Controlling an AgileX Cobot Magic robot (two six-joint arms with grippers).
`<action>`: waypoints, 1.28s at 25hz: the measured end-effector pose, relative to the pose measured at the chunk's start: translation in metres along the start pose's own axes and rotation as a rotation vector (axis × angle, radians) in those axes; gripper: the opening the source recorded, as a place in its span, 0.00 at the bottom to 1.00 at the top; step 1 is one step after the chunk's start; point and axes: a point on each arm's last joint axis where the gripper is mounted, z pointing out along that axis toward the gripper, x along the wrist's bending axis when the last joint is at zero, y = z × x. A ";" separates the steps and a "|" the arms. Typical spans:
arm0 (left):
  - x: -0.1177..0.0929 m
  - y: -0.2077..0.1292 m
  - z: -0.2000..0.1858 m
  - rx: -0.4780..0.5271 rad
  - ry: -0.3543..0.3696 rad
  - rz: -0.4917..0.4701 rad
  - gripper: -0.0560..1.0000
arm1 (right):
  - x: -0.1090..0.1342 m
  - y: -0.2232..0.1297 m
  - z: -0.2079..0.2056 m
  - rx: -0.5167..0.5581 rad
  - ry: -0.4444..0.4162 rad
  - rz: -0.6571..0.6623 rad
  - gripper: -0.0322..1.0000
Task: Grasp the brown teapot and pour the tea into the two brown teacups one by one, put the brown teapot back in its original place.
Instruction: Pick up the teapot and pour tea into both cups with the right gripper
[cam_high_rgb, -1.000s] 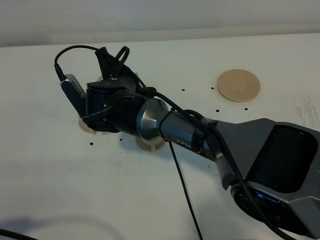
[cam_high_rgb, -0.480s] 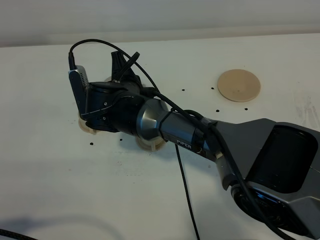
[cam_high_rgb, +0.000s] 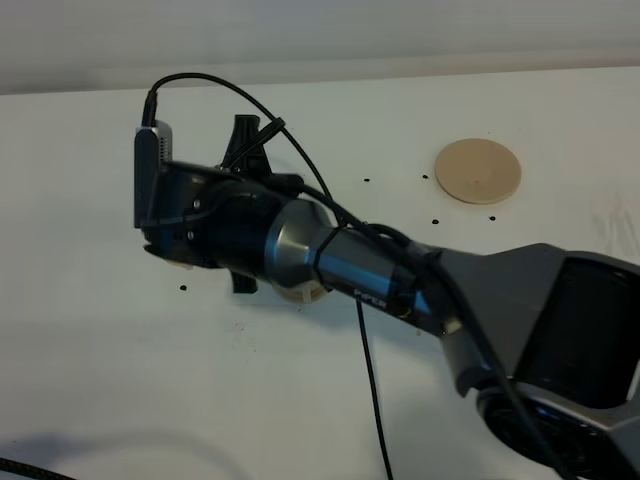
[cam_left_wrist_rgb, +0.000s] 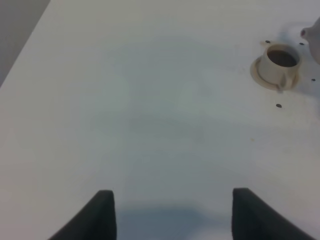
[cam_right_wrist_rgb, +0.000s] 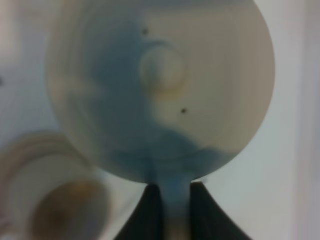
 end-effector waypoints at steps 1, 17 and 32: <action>0.000 0.000 0.000 0.000 0.000 0.000 0.51 | -0.001 -0.002 -0.005 0.002 0.028 0.027 0.12; 0.000 0.000 0.000 0.000 0.000 0.000 0.51 | 0.021 0.000 -0.030 -0.008 0.405 0.332 0.12; 0.000 0.000 0.000 0.000 0.000 0.000 0.51 | 0.027 0.002 -0.021 0.001 0.413 0.337 0.12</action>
